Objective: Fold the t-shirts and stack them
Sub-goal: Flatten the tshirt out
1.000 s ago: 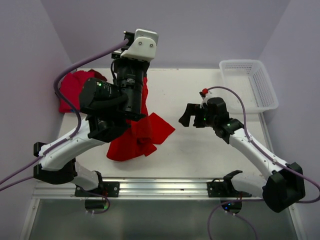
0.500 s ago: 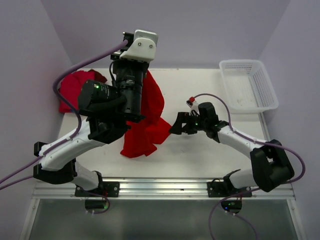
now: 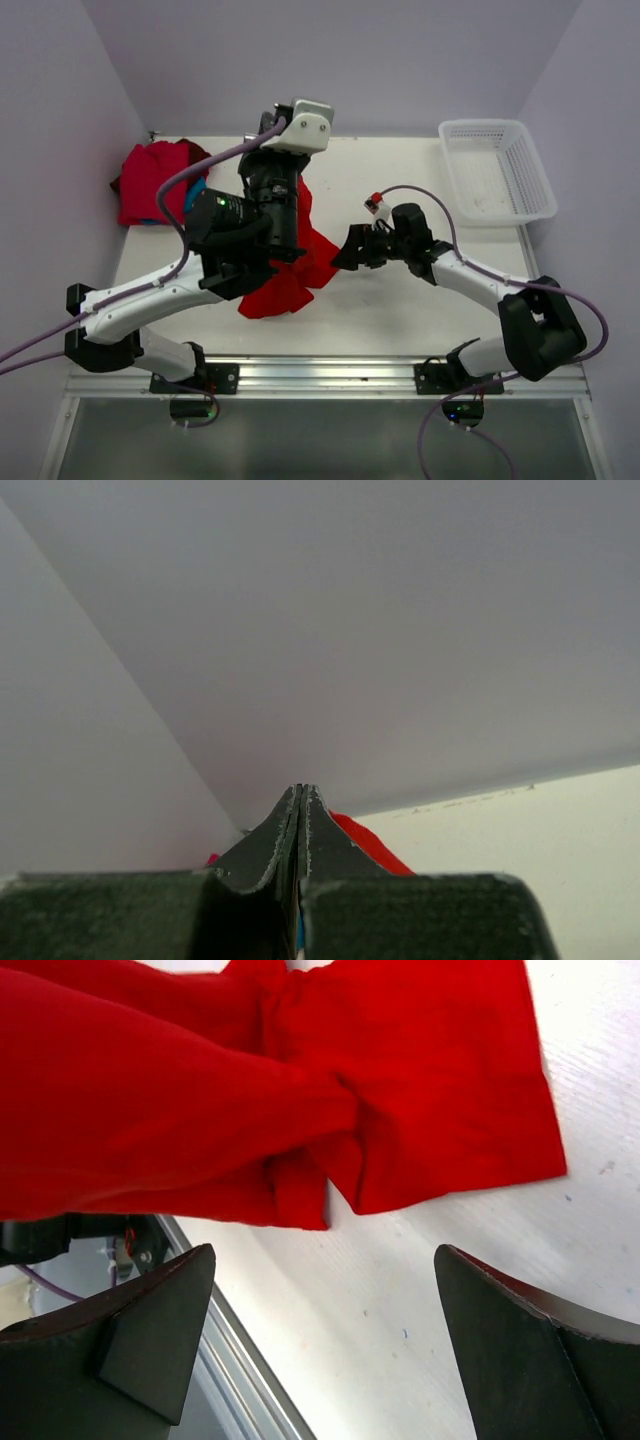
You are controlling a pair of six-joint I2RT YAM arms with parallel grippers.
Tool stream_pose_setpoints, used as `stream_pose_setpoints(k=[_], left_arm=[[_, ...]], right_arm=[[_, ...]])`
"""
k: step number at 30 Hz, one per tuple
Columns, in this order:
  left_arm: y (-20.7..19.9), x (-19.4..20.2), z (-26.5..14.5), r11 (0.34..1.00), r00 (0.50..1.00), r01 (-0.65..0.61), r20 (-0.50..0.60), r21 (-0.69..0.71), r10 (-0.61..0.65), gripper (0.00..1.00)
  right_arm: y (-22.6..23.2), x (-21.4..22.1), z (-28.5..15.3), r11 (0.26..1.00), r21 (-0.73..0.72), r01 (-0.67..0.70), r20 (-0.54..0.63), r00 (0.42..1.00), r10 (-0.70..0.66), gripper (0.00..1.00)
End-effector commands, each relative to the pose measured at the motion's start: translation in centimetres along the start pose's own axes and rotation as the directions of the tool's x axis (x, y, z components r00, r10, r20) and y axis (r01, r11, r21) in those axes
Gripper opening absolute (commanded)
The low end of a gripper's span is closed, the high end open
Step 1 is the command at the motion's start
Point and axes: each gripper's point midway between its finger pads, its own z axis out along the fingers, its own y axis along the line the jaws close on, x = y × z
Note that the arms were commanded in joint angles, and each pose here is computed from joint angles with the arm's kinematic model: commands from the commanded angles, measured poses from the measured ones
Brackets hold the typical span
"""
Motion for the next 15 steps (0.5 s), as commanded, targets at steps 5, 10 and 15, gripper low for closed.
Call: stream_pose_setpoints(k=[5,10,15], left_arm=[[6.5,9.2,-2.5,0.972,0.975,0.133,-0.153,-0.192,-0.164,0.00],[10.0,14.0,-3.4,0.941,0.951,0.139,-0.224,-0.310,-0.214,0.00],[12.6,17.0,-4.3,0.905,0.933,0.014,-0.320,-0.425,-0.164,0.00]], right_arm=[[-0.2,-5.2,-5.6,0.963,0.263,0.068,0.208,0.970,-0.125,0.98],[-1.7,-7.6,-11.9,0.851,0.526,0.003,0.300,0.935,-0.189,0.99],[-1.4,-9.3,-15.0,0.794,0.607,-0.027,0.332,0.917,-0.222,0.99]])
